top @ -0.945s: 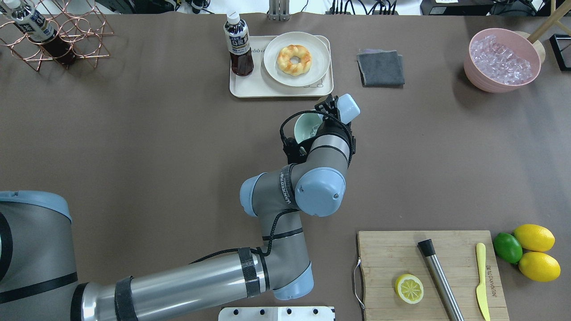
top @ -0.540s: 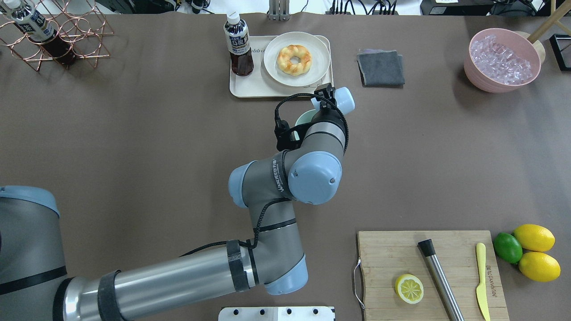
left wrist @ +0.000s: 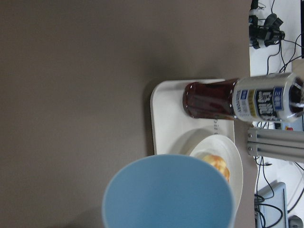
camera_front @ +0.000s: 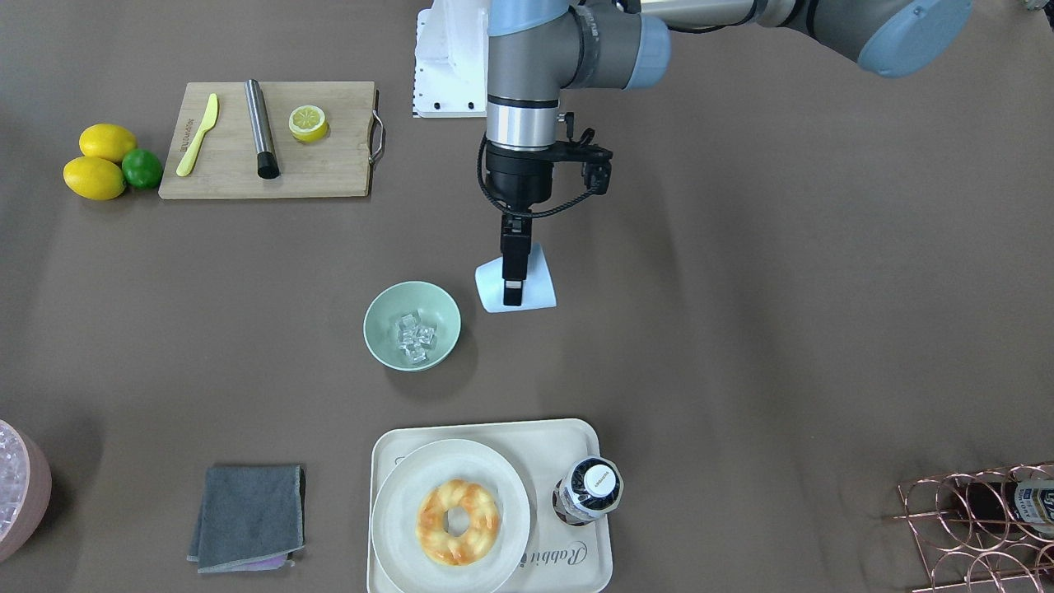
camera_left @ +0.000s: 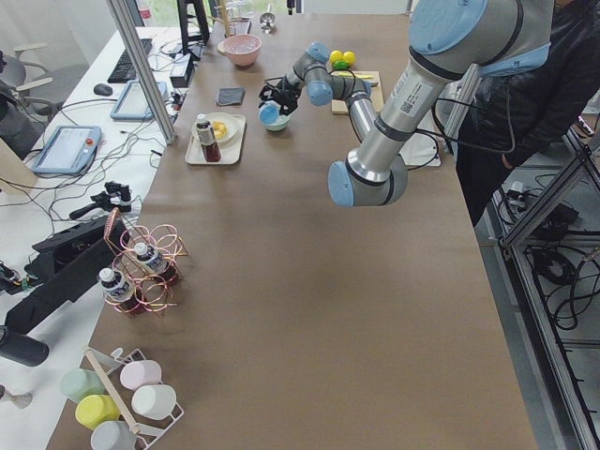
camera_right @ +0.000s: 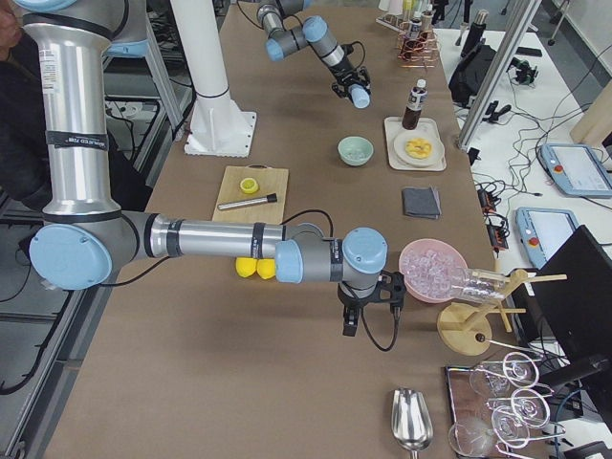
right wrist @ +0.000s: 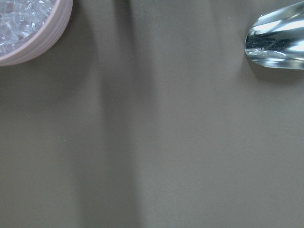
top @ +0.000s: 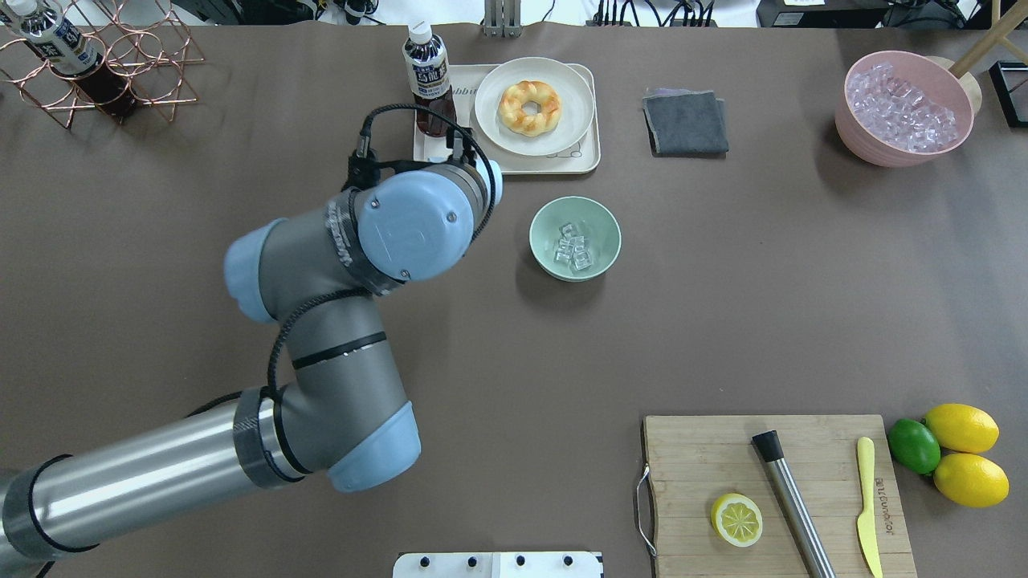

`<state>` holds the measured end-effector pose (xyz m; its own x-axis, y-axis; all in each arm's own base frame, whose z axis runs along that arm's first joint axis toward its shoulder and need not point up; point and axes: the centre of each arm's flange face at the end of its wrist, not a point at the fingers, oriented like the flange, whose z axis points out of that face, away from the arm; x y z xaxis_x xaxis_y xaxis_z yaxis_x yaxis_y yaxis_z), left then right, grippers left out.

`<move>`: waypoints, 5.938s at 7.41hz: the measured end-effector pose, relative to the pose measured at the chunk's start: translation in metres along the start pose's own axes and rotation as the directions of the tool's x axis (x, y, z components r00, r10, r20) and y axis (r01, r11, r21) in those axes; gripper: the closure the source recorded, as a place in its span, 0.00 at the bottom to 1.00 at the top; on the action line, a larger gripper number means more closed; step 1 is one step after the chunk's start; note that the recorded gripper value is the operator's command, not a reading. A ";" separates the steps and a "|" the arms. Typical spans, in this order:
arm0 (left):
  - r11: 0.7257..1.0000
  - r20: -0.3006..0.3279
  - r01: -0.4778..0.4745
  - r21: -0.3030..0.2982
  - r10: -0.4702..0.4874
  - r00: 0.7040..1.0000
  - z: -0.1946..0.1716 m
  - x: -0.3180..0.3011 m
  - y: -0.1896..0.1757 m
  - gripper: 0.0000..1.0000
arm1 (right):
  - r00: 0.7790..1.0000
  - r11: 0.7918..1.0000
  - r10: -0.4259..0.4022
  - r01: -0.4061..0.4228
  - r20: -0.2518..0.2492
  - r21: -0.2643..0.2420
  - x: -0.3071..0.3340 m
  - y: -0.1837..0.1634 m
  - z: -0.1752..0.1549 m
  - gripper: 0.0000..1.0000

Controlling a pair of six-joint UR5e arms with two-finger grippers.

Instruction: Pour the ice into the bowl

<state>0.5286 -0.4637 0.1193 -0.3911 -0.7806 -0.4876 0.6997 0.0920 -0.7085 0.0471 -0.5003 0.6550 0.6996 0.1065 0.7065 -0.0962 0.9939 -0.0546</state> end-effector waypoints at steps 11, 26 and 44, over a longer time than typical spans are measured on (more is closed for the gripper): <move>0.460 0.587 -0.646 0.609 0.286 0.757 0.063 -0.079 -0.369 0.60 | 1.000 1.000 -0.005 0.005 -0.001 0.005 -0.004 -0.002 -0.004 0.01; 0.226 0.780 -0.786 0.575 0.140 0.610 0.118 -0.198 -0.466 0.03 | 1.000 1.000 -0.005 0.005 -0.003 0.004 -0.005 -0.006 -0.003 0.01; 0.194 0.206 -0.900 -0.390 0.971 0.120 -0.102 0.114 -0.663 0.03 | 1.000 1.000 -0.004 0.004 -0.004 0.001 -0.004 -0.002 -0.002 0.01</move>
<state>-0.0406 -0.5512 0.4813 0.7561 -0.1315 -0.6411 0.2543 0.9616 0.1027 0.0461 -0.5024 0.6506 0.7026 0.1028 0.7041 -0.0944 0.9942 -0.0509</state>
